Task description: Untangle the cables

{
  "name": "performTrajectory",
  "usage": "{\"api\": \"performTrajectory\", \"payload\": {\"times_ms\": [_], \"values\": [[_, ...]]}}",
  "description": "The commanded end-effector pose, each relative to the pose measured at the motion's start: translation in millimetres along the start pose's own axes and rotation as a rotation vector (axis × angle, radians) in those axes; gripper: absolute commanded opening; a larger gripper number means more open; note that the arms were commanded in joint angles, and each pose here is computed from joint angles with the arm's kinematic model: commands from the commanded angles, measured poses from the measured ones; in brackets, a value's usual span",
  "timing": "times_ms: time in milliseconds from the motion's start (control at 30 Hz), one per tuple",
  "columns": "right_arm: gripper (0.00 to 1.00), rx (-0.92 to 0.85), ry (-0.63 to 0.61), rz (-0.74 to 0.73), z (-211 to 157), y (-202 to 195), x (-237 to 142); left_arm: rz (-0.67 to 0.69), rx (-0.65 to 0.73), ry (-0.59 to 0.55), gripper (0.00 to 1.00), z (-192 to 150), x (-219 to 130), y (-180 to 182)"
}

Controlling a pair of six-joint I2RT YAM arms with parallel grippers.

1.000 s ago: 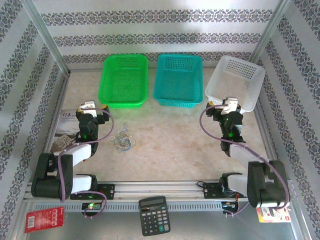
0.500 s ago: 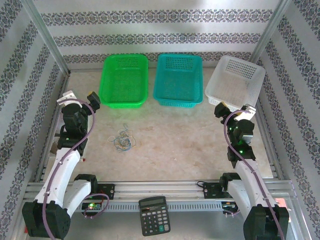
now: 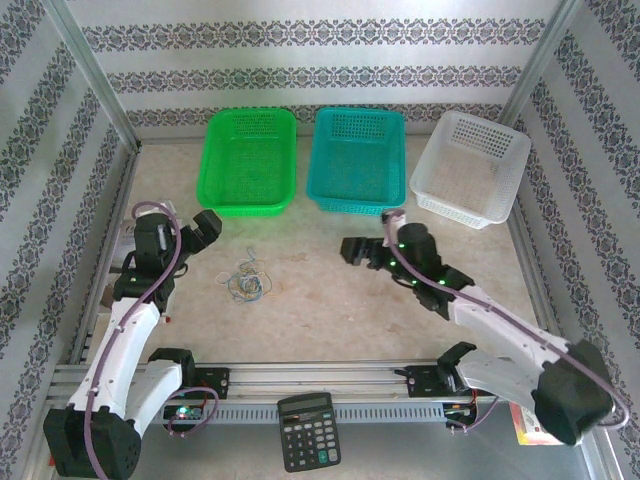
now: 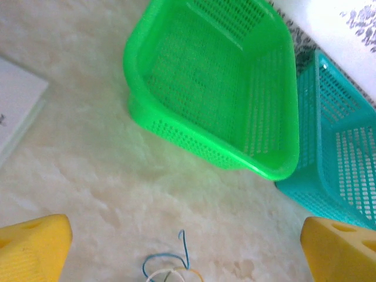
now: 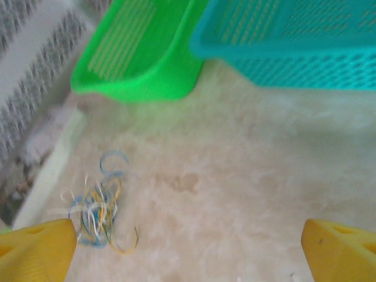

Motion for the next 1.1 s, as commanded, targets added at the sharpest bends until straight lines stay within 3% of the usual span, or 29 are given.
{"api": "performTrajectory", "payload": {"times_ms": [0, 200, 367, 800, 1067], "values": [[0.98, -0.119, 0.074, -0.087, -11, 16, 15, 0.014, -0.057, 0.104, 1.00, -19, 5, 9], [0.95, -0.236, 0.184, -0.057, -30, 57, 46, 0.068, -0.088, 0.157, 1.00, -33, 17, 22], [0.93, -0.246, 0.210, -0.061, -33, 63, 53, 0.112, -0.084, 0.208, 1.00, -44, 30, 32], [0.98, -0.156, 0.225, -0.194, -8, 23, 32, 0.148, -0.060, 0.338, 1.00, -81, 62, 45], [0.98, -0.123, 0.171, -0.222, 3, 3, 13, 0.073, -0.020, 0.364, 1.00, -97, 76, 20]]}}
Point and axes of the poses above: each hand's point on the last joint's axis, 136 mm out from that joint toward the fingers, its own x axis out along the fingers, its own y axis along the line the jaws close on, z = x × y, the point moved 8 cm from there along -x, back along the fingers, and after that the axes turned 3 degrees about -x, right-handed, at the moved point
